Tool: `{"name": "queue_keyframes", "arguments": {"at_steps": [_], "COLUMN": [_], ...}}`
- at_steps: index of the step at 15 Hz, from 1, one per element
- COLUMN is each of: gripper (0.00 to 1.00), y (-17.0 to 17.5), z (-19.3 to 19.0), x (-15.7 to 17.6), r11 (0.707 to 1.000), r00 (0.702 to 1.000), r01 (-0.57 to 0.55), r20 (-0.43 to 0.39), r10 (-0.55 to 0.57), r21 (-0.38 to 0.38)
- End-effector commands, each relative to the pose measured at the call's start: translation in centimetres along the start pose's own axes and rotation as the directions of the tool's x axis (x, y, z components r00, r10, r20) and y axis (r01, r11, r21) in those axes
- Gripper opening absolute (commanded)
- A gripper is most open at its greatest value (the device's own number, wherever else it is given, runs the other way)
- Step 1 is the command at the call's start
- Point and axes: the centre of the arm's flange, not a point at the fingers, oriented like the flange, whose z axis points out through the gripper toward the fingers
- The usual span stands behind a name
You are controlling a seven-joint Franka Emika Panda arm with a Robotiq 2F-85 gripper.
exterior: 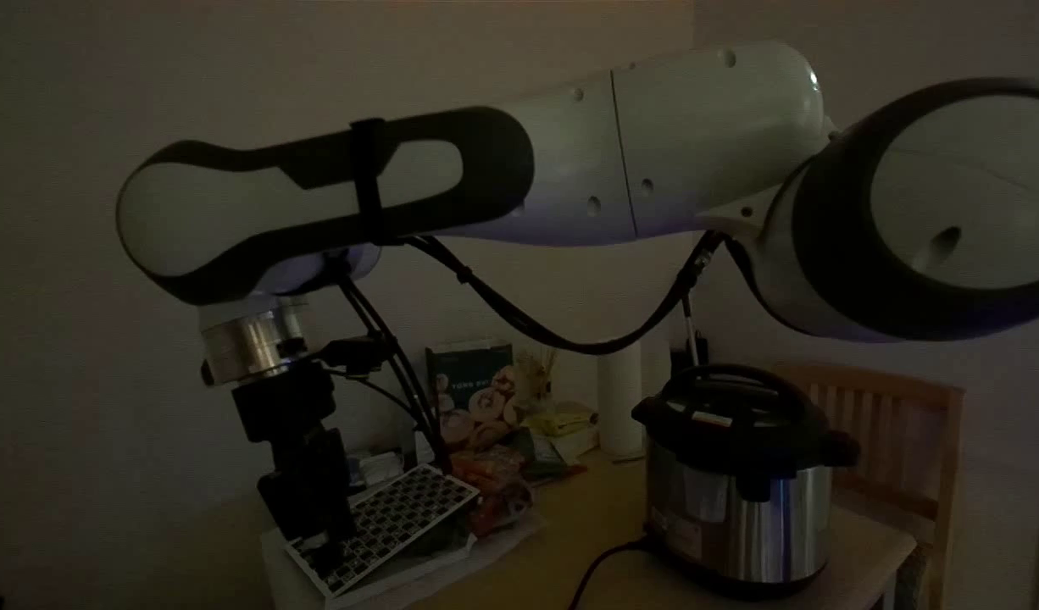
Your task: Put the cable of the cooker to the side
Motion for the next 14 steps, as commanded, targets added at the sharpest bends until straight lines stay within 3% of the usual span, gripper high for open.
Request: {"name": "queue_keyframes", "arguments": {"at_steps": [1, 3, 5, 6, 7, 14], "gripper": [0.85, 0.98, 1.0, 0.92, 0.99, 1.0], "y": [1.3, 1.3, 1.0, 1.0, 1.2, 1.2], "z": [-1.8, -2.7, -4.3, -2.3, -3.0, -3.7], "x": [0.5, -0.1, -1.3, -0.8, -1.0, -1.2], "r11": [1.0, 1.0, 0.992, 0.998, 0.997, 0.995], "r00": [1.0, 1.0, 0.996, 0.999, 0.998, 0.997], "r01": [0.014, -0.007, -0.081, -0.036, -0.05, -0.059], "r20": [-0.002, -0.012, -0.038, -0.032, -0.041, -0.051], "r10": [-0.014, 0.007, 0.078, 0.034, 0.048, 0.055], "r21": [-0.001, -0.027, -0.1, -0.049, -0.064, -0.079]}}
